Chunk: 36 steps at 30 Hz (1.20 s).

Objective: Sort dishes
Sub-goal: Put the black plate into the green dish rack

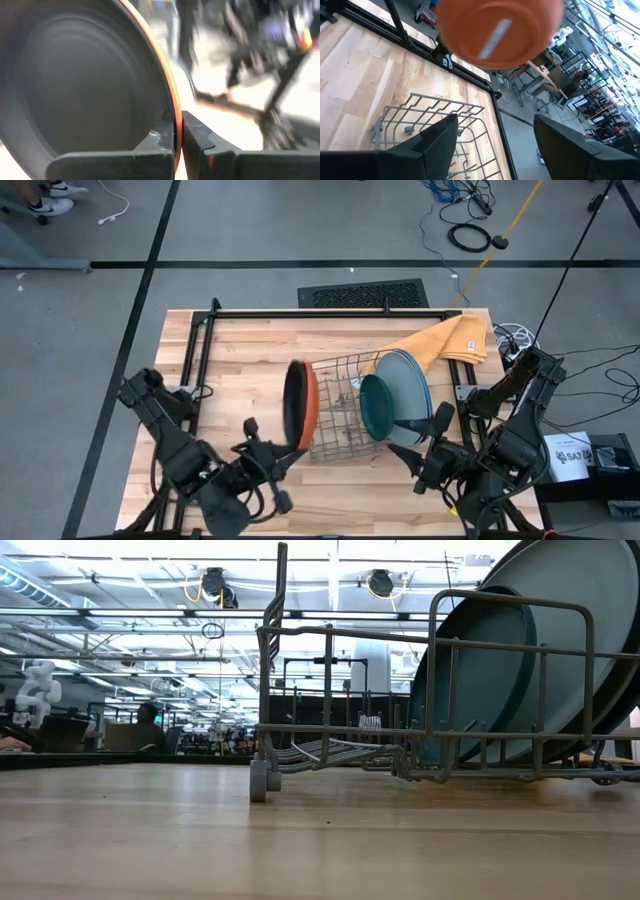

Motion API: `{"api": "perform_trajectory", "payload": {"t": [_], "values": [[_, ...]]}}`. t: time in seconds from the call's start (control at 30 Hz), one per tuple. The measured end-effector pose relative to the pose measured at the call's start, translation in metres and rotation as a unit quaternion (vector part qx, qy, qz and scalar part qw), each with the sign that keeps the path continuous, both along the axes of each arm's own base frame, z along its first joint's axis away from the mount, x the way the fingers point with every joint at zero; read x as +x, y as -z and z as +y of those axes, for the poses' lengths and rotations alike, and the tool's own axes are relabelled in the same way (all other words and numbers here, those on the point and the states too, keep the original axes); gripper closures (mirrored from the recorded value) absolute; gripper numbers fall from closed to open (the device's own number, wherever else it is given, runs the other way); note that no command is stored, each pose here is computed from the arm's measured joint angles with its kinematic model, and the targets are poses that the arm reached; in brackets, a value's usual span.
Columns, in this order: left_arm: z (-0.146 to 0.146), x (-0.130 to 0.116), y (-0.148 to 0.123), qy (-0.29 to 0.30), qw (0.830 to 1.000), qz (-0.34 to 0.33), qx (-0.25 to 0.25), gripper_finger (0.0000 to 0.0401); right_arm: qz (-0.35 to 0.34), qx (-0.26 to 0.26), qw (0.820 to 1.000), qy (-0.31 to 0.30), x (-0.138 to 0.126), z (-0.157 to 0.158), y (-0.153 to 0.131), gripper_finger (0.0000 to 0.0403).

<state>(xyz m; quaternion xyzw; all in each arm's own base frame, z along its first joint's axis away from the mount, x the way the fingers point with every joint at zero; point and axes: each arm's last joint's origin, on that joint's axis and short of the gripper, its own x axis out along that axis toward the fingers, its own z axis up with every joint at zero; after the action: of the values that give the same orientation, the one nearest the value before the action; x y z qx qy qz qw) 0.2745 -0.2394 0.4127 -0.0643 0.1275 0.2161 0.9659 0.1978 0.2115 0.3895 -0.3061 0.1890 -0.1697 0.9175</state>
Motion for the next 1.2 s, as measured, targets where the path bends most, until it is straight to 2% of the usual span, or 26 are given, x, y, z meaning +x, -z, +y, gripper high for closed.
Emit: {"api": "perform_trajectory", "payload": {"t": [0.07,0.13,0.2,0.27,0.3,0.37,0.4,0.57,0.63,0.8,0.87,1.0,1.2], "values": [[0.002,-0.008,0.007,0.023,0.996,0.073,-0.05,0.0395,0.002,-0.002,1.0,0.003,0.001,-0.002,0.0,0.0149],[0.006,-0.014,0.024,0.022,0.977,0.185,-0.104,0.0395,0.003,-0.005,1.0,0.005,0.002,-0.003,0.0,0.0149],[0.009,-0.022,0.045,-0.002,0.935,0.323,-0.147,0.0395,0.004,-0.006,1.0,0.007,0.002,-0.003,0.001,0.0149],[0.005,-0.024,0.06,-0.015,0.892,0.409,-0.191,0.0395,0.004,-0.006,1.0,0.009,0.003,-0.004,0.001,0.0149],[0.002,-0.024,0.065,0.006,0.881,0.429,-0.198,0.0395,0.005,-0.007,1.0,0.009,0.003,-0.004,0.001,0.0149],[-0.007,-0.023,0.071,0.021,0.884,0.423,-0.197,0.0395,0.005,-0.009,1.0,0.012,0.004,-0.005,0.001,0.0149],[-0.008,-0.021,0.076,0.009,0.882,0.43,-0.194,0.0395,0.005,-0.012,1.0,0.015,0.004,-0.006,0.001,0.0149],[-0.018,0.005,0.135,-0.054,0.842,0.506,-0.179,0.0395,0.003,-0.013,1.0,0.021,0.006,-0.008,0.001,0.0149],[-0.02,0.013,0.154,-0.082,0.817,0.539,-0.188,0.0395,0.004,-0.014,1.0,0.022,0.007,-0.009,0.001,0.0149],[-0.03,0.031,0.213,-0.109,0.755,0.617,-0.195,0.0395,0.005,-0.015,1.0,0.022,0.007,-0.009,0.001,0.0149],[-0.035,0.032,0.223,-0.111,0.746,0.626,-0.197,0.0395,0.005,-0.016,1.0,0.021,0.006,-0.009,0.001,0.0149],[-0.042,0.04,0.245,-0.105,0.747,0.623,-0.209,0.0396,0.005,-0.016,1.0,0.021,0.007,-0.009,0.001,0.0149],[-0.044,0.045,0.25,-0.115,0.772,0.588,-0.211,0.0396,0.006,-0.018,1.0,0.02,0.006,-0.008,0.001,0.0149]]}}
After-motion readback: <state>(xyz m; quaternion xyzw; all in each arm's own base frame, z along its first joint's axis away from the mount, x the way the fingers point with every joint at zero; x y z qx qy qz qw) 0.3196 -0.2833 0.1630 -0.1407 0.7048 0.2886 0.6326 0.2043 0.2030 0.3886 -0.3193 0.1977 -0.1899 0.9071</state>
